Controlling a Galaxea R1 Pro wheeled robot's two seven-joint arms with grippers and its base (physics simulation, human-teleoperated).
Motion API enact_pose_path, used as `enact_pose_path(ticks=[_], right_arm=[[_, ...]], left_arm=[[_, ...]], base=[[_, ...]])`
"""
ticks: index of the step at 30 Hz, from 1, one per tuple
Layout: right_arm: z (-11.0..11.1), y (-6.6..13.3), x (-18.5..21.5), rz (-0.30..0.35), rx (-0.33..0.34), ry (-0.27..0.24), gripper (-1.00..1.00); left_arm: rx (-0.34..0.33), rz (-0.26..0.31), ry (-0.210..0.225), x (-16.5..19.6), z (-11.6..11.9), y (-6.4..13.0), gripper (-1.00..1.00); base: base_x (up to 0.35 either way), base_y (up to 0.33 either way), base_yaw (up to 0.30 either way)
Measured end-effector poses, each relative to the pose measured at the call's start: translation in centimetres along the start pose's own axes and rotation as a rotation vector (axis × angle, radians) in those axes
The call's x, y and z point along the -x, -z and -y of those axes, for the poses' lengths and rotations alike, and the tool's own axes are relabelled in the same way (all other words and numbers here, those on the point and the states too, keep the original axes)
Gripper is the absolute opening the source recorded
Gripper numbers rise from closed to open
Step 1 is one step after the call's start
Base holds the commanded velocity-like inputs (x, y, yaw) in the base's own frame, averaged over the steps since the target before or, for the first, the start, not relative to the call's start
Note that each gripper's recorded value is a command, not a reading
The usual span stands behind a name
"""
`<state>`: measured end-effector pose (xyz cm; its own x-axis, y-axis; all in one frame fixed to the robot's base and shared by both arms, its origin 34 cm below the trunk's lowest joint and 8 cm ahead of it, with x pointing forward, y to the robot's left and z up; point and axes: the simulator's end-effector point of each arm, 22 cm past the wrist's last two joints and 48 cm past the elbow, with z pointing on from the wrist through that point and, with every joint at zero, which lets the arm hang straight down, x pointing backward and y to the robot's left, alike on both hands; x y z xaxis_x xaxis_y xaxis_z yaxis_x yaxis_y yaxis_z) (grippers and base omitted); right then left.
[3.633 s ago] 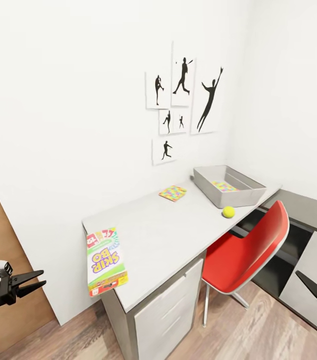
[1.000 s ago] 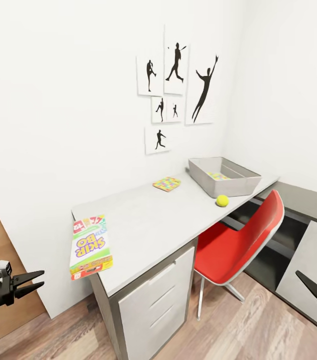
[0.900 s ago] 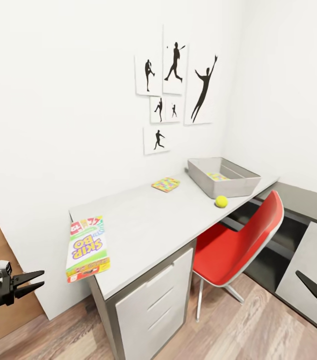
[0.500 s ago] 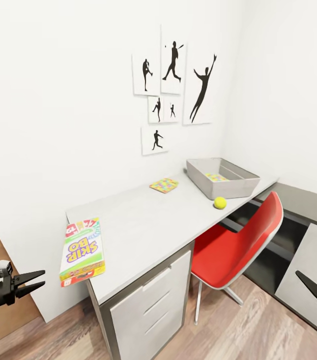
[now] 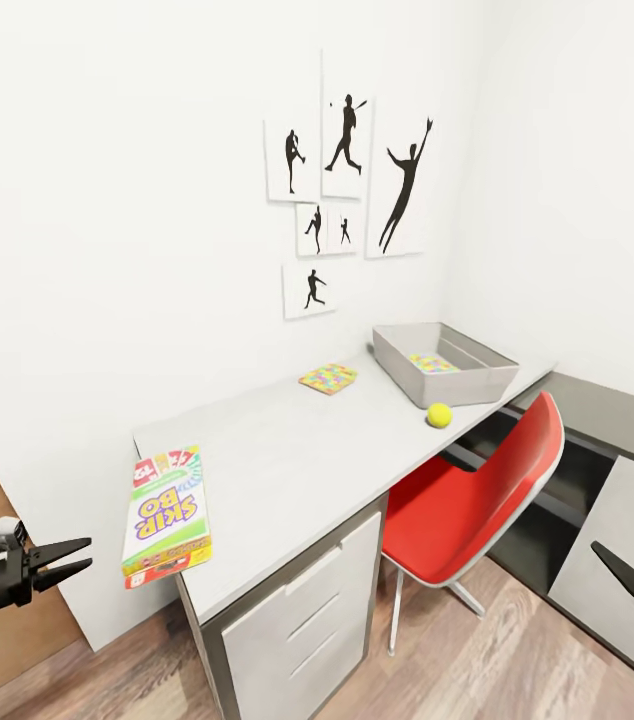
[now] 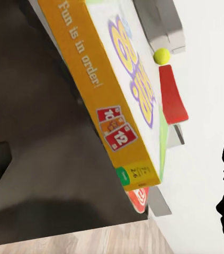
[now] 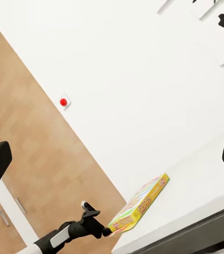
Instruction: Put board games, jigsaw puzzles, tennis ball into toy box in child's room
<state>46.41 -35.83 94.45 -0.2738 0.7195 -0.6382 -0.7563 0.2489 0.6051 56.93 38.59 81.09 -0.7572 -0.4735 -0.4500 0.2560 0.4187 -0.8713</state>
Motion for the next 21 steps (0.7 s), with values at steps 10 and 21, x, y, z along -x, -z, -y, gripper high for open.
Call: enact_pose_path(ticks=[10,21], right_arm=[[0.06,0.04,0.00,0.001,-0.001,-0.002,1.00],[0.06,0.04,0.00,0.001,-0.001,-0.002,1.00]], left_arm=[[0.000,0.000,-0.001,0.02,0.03,0.01,1.00],[0.000,0.000,-0.003,0.01,0.01,0.01,1.00]], base=[[0.000,0.000,0.000],[0.000,-0.013,0.000]])
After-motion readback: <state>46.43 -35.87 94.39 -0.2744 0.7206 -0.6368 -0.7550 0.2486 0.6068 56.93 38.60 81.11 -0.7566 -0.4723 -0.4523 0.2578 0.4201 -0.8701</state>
